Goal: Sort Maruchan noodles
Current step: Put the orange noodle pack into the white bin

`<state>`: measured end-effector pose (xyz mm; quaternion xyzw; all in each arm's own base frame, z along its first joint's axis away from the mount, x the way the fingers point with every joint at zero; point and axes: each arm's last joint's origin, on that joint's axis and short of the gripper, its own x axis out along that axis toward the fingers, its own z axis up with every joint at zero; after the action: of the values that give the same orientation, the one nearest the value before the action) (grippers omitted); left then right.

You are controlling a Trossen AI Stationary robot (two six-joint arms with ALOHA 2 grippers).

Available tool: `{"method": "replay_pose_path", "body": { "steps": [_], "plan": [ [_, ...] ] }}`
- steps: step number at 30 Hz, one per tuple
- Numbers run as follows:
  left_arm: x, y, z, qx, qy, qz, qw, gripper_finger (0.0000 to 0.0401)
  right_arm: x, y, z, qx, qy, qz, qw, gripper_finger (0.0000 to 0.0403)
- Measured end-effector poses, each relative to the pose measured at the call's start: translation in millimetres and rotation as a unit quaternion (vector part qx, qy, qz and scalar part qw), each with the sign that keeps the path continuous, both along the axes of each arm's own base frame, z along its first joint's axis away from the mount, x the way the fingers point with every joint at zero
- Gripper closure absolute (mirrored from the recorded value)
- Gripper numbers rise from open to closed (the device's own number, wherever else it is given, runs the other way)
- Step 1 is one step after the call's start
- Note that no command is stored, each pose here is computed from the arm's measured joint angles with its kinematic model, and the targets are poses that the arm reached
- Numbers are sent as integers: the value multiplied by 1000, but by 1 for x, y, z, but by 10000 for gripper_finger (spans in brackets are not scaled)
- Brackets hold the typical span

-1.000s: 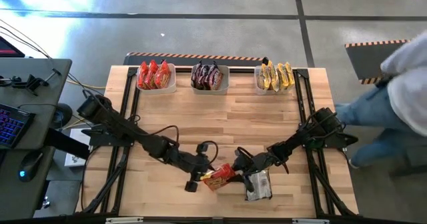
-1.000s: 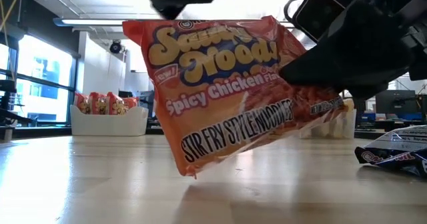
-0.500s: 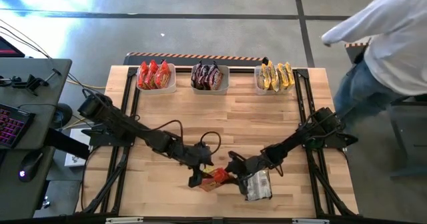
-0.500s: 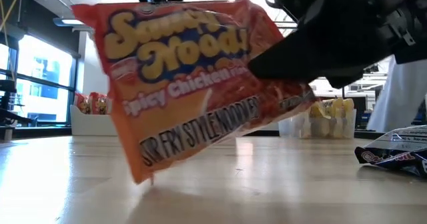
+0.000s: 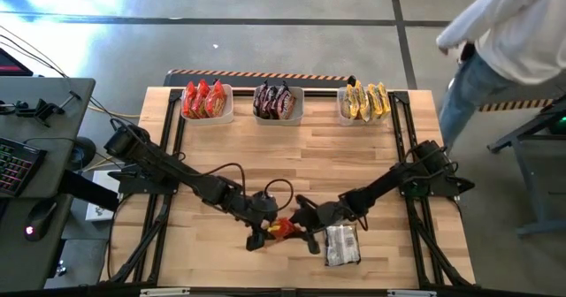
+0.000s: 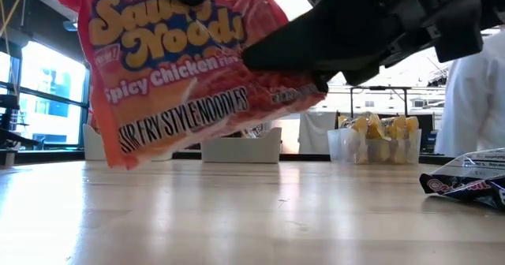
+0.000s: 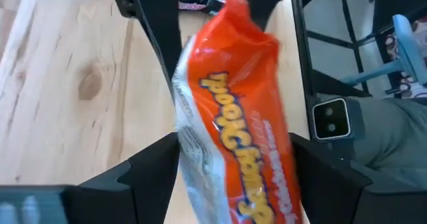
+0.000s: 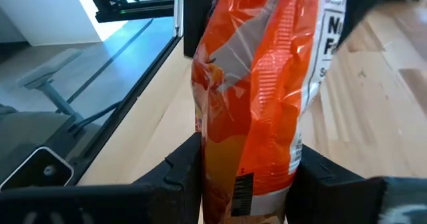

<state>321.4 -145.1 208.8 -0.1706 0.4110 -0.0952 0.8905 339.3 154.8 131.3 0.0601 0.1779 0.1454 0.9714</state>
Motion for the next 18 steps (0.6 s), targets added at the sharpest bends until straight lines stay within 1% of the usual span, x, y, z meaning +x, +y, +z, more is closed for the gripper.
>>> {"method": "replay_pose_path", "body": {
  "steps": [6,9,12,15,18],
  "plan": [
    [-1,1,-1,15,-1,-8,1000,142,3,-3,3,-1,-15,-4,1000,279],
    [-1,1,-2,14,6,-13,1000,154,3,-3,3,-1,-15,-4,1000,279],
    [-3,2,-3,15,20,-15,1000,181,3,-3,3,-2,-15,-6,1000,279],
    [-4,5,-5,21,32,-12,999,217,3,-4,2,-3,-11,-10,1000,277],
    [-3,8,-5,21,39,-4,999,255,3,-5,2,-7,-11,-28,1000,263]
  ]
}}
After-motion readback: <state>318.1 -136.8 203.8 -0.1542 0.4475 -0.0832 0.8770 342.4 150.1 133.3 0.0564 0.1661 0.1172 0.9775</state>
